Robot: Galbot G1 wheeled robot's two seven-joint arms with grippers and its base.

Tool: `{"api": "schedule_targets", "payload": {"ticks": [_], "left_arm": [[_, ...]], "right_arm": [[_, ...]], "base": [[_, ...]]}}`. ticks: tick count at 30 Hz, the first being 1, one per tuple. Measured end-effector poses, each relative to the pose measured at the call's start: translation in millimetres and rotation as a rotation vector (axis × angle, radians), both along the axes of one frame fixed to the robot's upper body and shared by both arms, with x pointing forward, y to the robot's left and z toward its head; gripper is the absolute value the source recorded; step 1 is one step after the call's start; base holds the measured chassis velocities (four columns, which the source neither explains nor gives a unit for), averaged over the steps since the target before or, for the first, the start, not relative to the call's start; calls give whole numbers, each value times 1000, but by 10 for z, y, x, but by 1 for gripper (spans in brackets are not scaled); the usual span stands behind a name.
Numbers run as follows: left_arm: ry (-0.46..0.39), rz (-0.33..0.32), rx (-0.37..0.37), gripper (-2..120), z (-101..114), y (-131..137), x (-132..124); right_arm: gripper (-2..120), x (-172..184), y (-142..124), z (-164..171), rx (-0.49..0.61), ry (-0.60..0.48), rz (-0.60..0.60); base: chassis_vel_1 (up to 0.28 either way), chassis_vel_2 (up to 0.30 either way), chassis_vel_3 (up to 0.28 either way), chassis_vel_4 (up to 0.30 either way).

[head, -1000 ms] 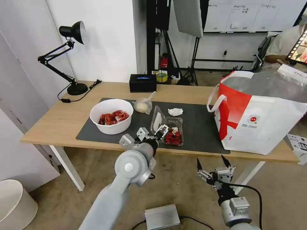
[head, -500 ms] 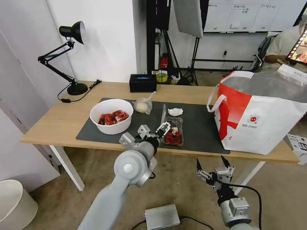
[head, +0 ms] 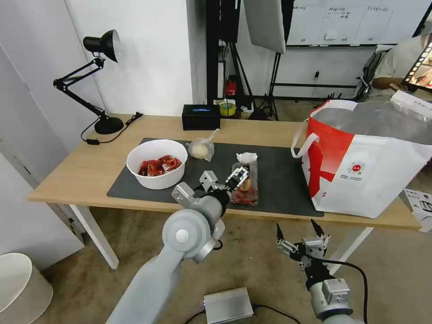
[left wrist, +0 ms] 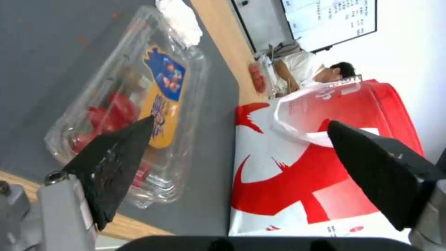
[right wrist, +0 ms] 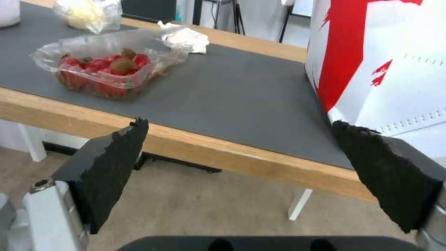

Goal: Pick up the trash from the table and place it into the takeout bag.

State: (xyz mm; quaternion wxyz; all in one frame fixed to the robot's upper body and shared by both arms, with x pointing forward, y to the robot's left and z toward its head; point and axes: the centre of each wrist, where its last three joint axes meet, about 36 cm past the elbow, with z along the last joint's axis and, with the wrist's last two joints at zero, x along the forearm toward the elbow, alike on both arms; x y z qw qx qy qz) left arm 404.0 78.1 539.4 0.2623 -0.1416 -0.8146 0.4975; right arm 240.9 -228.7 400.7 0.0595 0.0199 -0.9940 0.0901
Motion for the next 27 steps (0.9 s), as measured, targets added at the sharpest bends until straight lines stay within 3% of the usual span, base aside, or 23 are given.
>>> {"api": "schedule_targets", "payload": {"ticks": [12,18,22,27], "left_arm": [[-52,-65,35,99,113,20,70],[-86,-111,114,78,104,-52,175],[-145,-135,230,60,65,-104,335],[-172,-142,277,48,72,-109,484]], "right_arm": [[100,8,-12,47,2,-12,-1],[100,21,-44,89,3,-21,-2],[100,27,-63,111,7,-25,-4],[100,26,-64,117,8,-25,-5]], "base": [[0,0,0,0],[0,0,0,0],[0,0,0,0],[0,0,0,0]]}}
